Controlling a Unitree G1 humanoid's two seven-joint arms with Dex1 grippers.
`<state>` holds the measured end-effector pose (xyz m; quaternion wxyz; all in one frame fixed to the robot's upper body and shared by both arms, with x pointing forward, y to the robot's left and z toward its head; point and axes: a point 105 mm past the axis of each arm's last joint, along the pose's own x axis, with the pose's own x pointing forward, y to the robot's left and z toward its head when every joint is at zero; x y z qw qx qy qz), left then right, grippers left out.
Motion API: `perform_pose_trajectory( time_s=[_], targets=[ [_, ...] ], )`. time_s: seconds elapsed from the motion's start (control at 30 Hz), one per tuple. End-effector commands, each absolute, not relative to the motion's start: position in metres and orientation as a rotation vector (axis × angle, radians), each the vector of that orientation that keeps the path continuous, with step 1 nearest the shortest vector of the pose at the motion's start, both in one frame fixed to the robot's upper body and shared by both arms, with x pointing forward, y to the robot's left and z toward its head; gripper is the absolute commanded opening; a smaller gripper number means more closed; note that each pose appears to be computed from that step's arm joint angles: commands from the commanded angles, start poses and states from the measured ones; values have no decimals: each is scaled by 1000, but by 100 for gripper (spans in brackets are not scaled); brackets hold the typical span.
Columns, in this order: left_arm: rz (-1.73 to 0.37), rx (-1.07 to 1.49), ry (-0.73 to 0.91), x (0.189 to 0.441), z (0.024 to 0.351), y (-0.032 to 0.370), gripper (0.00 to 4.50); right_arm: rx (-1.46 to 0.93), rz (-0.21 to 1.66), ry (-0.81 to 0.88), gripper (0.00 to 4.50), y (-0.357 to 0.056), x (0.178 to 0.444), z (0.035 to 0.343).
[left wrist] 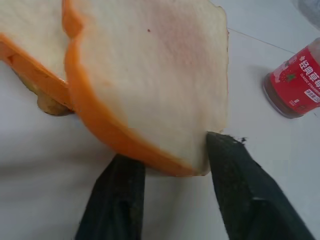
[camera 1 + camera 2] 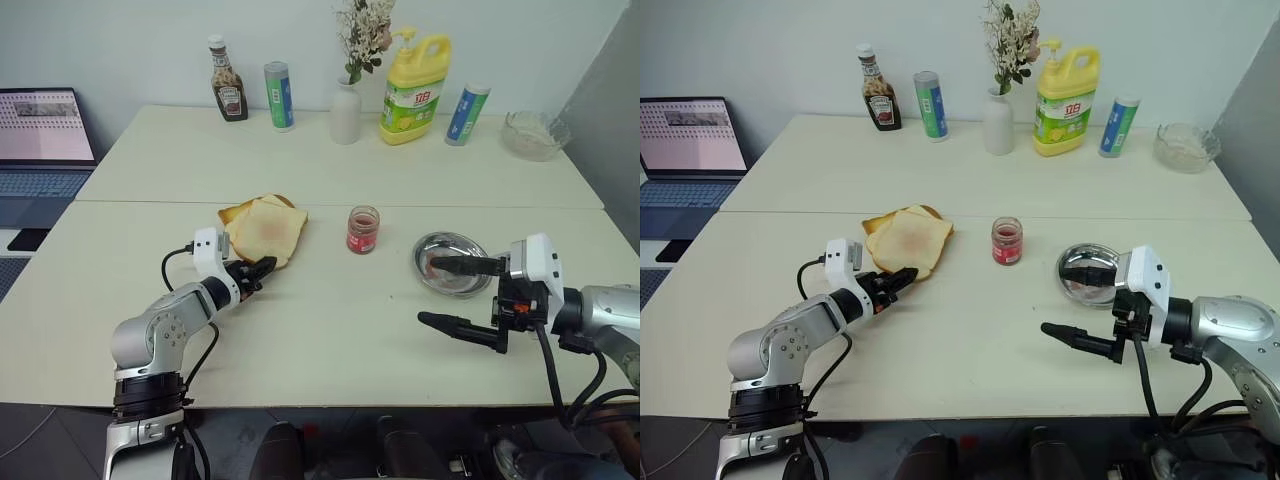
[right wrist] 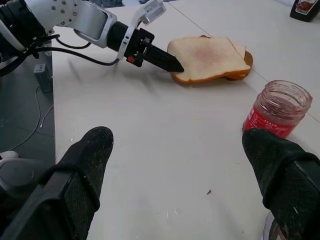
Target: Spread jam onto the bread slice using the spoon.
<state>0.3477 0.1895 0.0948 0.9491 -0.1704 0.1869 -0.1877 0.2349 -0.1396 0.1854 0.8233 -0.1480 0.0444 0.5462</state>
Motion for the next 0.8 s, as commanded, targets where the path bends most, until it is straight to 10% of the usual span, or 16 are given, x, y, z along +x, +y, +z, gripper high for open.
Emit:
perform_pose_trajectory(
  time_s=[0.03, 0.1, 0.8],
  targets=[
    [-382, -348, 347, 347, 102, 189, 63, -349, 1159, 54, 450, -140, 230, 195],
    [-387, -351, 347, 346, 102, 189, 1, -349, 1165, 69, 450, -141, 229, 193],
    [-752, -373, 314, 305, 131, 163, 1, -431, 1097, 110, 450, -160, 241, 180]
  ],
)
